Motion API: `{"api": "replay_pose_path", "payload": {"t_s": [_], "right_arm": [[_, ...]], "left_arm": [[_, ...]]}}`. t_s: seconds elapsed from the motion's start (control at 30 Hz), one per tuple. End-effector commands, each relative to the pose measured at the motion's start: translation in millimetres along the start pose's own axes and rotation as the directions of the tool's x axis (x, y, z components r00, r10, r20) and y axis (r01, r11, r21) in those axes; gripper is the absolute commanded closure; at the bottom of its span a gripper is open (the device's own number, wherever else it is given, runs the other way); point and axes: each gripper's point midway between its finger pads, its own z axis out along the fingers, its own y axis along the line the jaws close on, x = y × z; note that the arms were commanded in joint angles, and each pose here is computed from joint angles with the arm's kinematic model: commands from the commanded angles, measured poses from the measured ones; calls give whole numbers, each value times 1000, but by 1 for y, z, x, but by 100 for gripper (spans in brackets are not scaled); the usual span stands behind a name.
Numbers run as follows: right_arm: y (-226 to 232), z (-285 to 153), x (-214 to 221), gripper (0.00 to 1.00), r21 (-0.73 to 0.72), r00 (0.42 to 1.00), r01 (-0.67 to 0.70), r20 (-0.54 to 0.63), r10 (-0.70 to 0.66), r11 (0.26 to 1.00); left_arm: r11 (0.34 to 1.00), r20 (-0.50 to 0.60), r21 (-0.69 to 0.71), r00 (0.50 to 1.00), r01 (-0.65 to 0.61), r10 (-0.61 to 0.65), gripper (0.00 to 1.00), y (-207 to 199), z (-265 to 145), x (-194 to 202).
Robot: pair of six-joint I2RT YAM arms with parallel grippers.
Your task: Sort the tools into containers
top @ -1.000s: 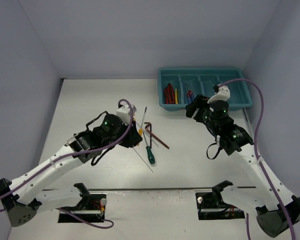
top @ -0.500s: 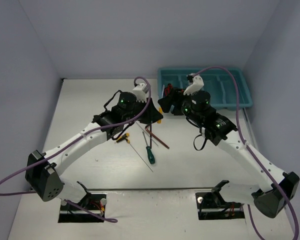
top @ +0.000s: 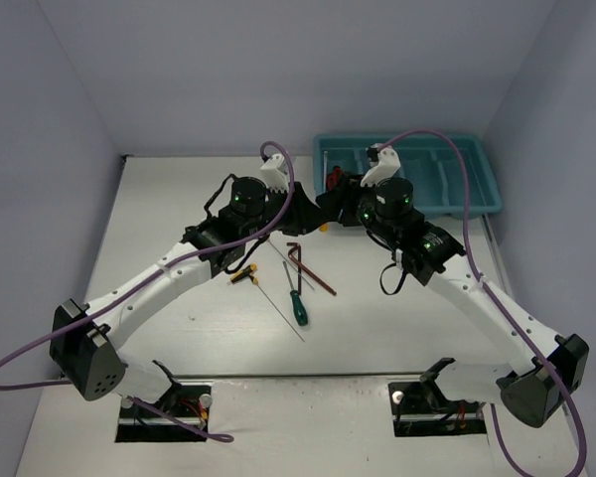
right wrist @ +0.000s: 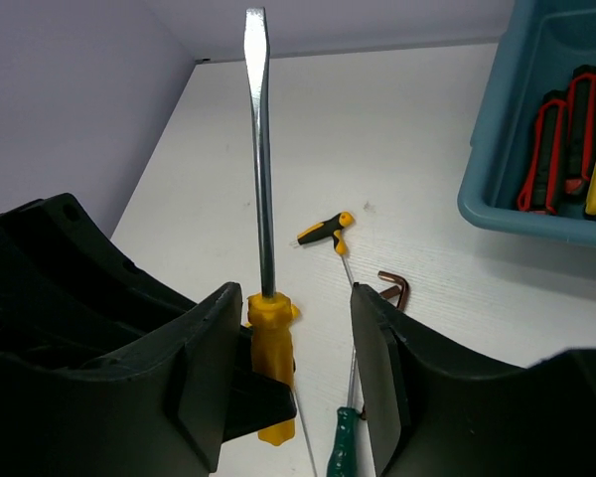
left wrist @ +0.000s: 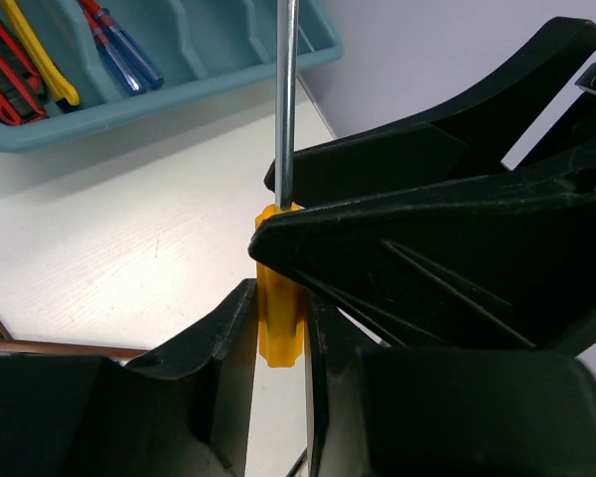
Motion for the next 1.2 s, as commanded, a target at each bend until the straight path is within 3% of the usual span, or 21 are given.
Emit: {"api": "replay_pose_path", "payload": {"t_s": [0.0,0.13,0.33,0.4,0.47,0.5,0.63,0.67,0.83,0.93,1.07,1.17], "right_arm": [[24,0,-22,58,-90,998,-6,62,11,996],[23,0,-17,64,-96,999,-5,46,9,995],[27,1,-12,82,-122,1000,10,26,-7,993],[24,0,-16,95,-108,999,28,44,-24,994],[20,-1,-20,100,-86,997,44,62,-39,995],[18,-2,-23,100,-76,996,51,73,-46,996],[2,-2,-36,100,-8,991,77,112,-76,997],[-7,0,-39,100,18,990,81,116,-83,997],[-83,17,-62,100,246,990,73,96,-100,967],[-136,28,-72,100,398,990,104,47,-133,912],[-194,54,-77,100,517,983,169,-33,-178,839],[-228,76,-81,100,572,977,207,-75,-200,794]], "left_arm": [[993,142,108,989,-47,31,100,-38,-11,-43],[992,137,117,990,-53,37,100,-42,-7,-43],[991,137,120,990,-61,44,100,-43,-4,-44],[991,142,115,989,-62,45,100,-43,-6,-44],[993,143,99,989,-59,45,93,-38,-6,-42],[995,143,85,989,-60,47,85,-34,-6,-40],[998,116,12,992,-61,59,32,-14,-8,-28],[998,100,-21,993,-63,65,27,-6,-9,-23],[970,26,-217,993,-111,119,22,37,-33,0],[898,-62,-402,984,-180,169,22,85,-63,28],[819,-142,-526,973,-231,183,21,120,-113,57],[785,-123,-576,974,-228,192,19,132,-148,67]]}}
